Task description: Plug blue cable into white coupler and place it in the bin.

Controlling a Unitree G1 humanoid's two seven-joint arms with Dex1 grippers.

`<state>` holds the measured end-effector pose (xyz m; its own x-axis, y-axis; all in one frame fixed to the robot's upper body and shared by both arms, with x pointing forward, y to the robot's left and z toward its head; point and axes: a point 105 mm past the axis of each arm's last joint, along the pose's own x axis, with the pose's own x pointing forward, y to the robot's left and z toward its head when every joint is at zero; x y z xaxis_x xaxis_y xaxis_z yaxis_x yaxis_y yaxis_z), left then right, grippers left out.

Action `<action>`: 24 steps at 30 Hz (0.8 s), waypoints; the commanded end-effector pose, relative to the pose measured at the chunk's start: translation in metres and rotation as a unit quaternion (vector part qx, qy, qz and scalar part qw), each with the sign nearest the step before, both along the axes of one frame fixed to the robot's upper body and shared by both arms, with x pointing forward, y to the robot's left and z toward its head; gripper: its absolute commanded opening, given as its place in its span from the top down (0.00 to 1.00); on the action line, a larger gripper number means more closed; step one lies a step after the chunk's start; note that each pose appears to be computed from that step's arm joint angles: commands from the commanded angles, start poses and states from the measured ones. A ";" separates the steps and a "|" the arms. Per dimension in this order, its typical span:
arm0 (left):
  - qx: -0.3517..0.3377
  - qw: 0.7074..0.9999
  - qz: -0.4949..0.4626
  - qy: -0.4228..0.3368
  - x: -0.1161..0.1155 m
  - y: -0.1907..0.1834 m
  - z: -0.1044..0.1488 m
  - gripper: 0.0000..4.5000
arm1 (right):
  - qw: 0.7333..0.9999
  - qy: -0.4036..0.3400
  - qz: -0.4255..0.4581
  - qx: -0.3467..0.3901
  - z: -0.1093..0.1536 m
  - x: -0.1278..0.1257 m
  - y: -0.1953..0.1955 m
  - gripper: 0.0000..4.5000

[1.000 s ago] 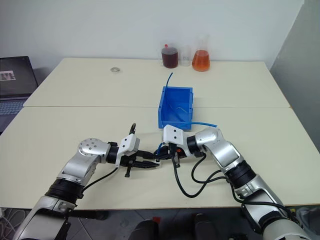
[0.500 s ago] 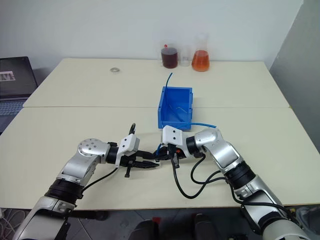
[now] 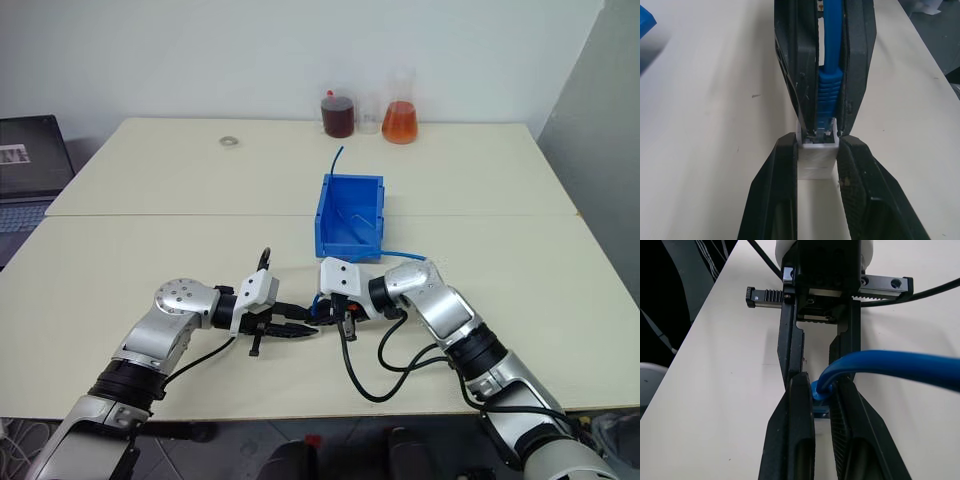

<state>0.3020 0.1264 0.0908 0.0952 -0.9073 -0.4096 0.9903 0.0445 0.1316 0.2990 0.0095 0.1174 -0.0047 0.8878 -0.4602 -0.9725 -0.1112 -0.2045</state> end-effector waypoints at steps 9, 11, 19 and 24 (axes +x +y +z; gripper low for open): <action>0.010 1.000 0.002 0.008 -0.008 0.003 -0.006 0.83 | 0.997 0.051 0.007 -0.057 -0.042 -0.008 0.008 0.97; 0.010 1.000 0.003 0.008 -0.008 0.004 -0.006 0.83 | 0.997 0.055 0.001 -0.055 -0.046 -0.006 0.009 0.97; 0.012 1.000 0.011 0.003 -0.007 0.007 -0.005 0.83 | 0.997 0.052 -0.015 -0.055 -0.053 0.002 0.003 0.97; 0.008 1.000 0.017 0.007 -0.003 0.008 -0.001 0.67 | 0.998 0.041 -0.032 -0.033 -0.037 0.012 0.002 0.97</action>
<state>0.2994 0.1378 0.0853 0.1392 -0.8941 -0.4258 0.9884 0.0987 0.1157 0.3056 0.0223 0.1049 -0.0134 0.8980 -0.4397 -0.9769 -0.1055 -0.1857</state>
